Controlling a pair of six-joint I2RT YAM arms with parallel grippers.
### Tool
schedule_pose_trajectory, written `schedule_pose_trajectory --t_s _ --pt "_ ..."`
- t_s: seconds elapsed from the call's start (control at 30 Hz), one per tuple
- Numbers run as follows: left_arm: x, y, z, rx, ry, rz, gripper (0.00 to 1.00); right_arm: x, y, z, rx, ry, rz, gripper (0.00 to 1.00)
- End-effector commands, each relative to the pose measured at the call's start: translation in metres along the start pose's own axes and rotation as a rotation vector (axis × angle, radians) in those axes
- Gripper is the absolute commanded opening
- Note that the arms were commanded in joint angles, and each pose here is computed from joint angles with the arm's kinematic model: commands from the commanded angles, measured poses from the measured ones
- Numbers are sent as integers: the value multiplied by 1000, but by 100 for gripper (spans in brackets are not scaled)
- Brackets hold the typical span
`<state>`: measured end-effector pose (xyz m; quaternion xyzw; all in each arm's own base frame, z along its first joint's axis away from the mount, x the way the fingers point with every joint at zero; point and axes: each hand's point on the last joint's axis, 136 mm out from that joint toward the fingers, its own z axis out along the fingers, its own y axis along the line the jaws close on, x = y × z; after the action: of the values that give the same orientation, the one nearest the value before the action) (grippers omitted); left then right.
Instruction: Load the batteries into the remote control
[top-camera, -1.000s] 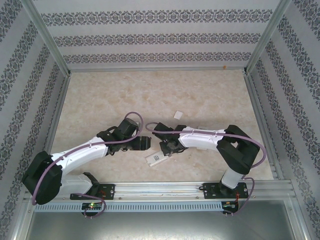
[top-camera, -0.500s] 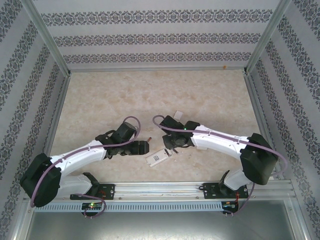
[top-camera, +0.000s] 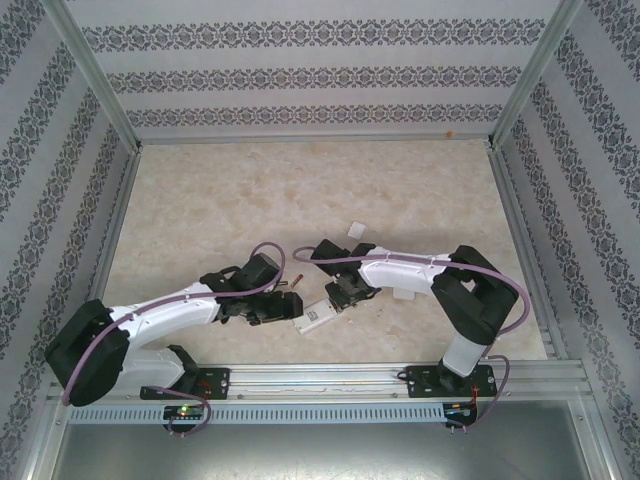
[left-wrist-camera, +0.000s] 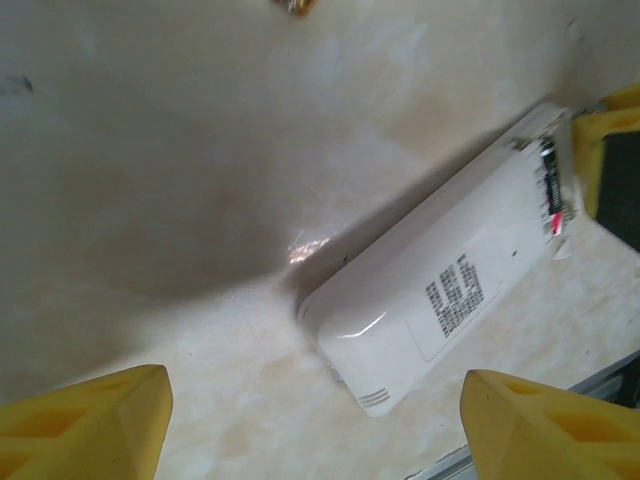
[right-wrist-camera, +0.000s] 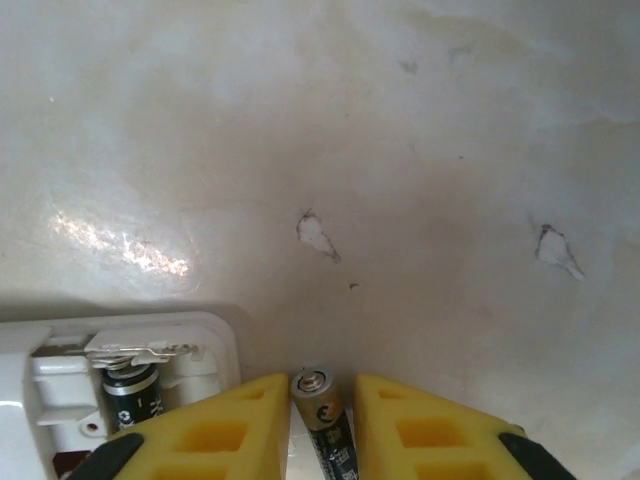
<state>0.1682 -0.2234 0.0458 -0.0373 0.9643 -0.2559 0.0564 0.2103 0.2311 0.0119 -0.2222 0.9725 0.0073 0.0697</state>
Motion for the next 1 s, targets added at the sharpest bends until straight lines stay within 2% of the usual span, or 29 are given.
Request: schedule_pose_trajectory --t_s 0.0,0.1,0.27,0.47,0.97 --pt "10 -1 7 -6 32 -38 74 7 -11 3 39 29 -7 15" --pt "10 -7 12 20 38 -42 67 1 -15 -11 43 -20 12 8" --pt "5 -18 16 67 31 -33 57 -13 -2 -44 -110 -151 121 8" --pt "2 -17 21 66 23 -40 53 -26 17 -60 -254 -266 179 7" --pt "1 -10 27 33 21 -37 53 -11 36 -12 -235 -187 129 7"
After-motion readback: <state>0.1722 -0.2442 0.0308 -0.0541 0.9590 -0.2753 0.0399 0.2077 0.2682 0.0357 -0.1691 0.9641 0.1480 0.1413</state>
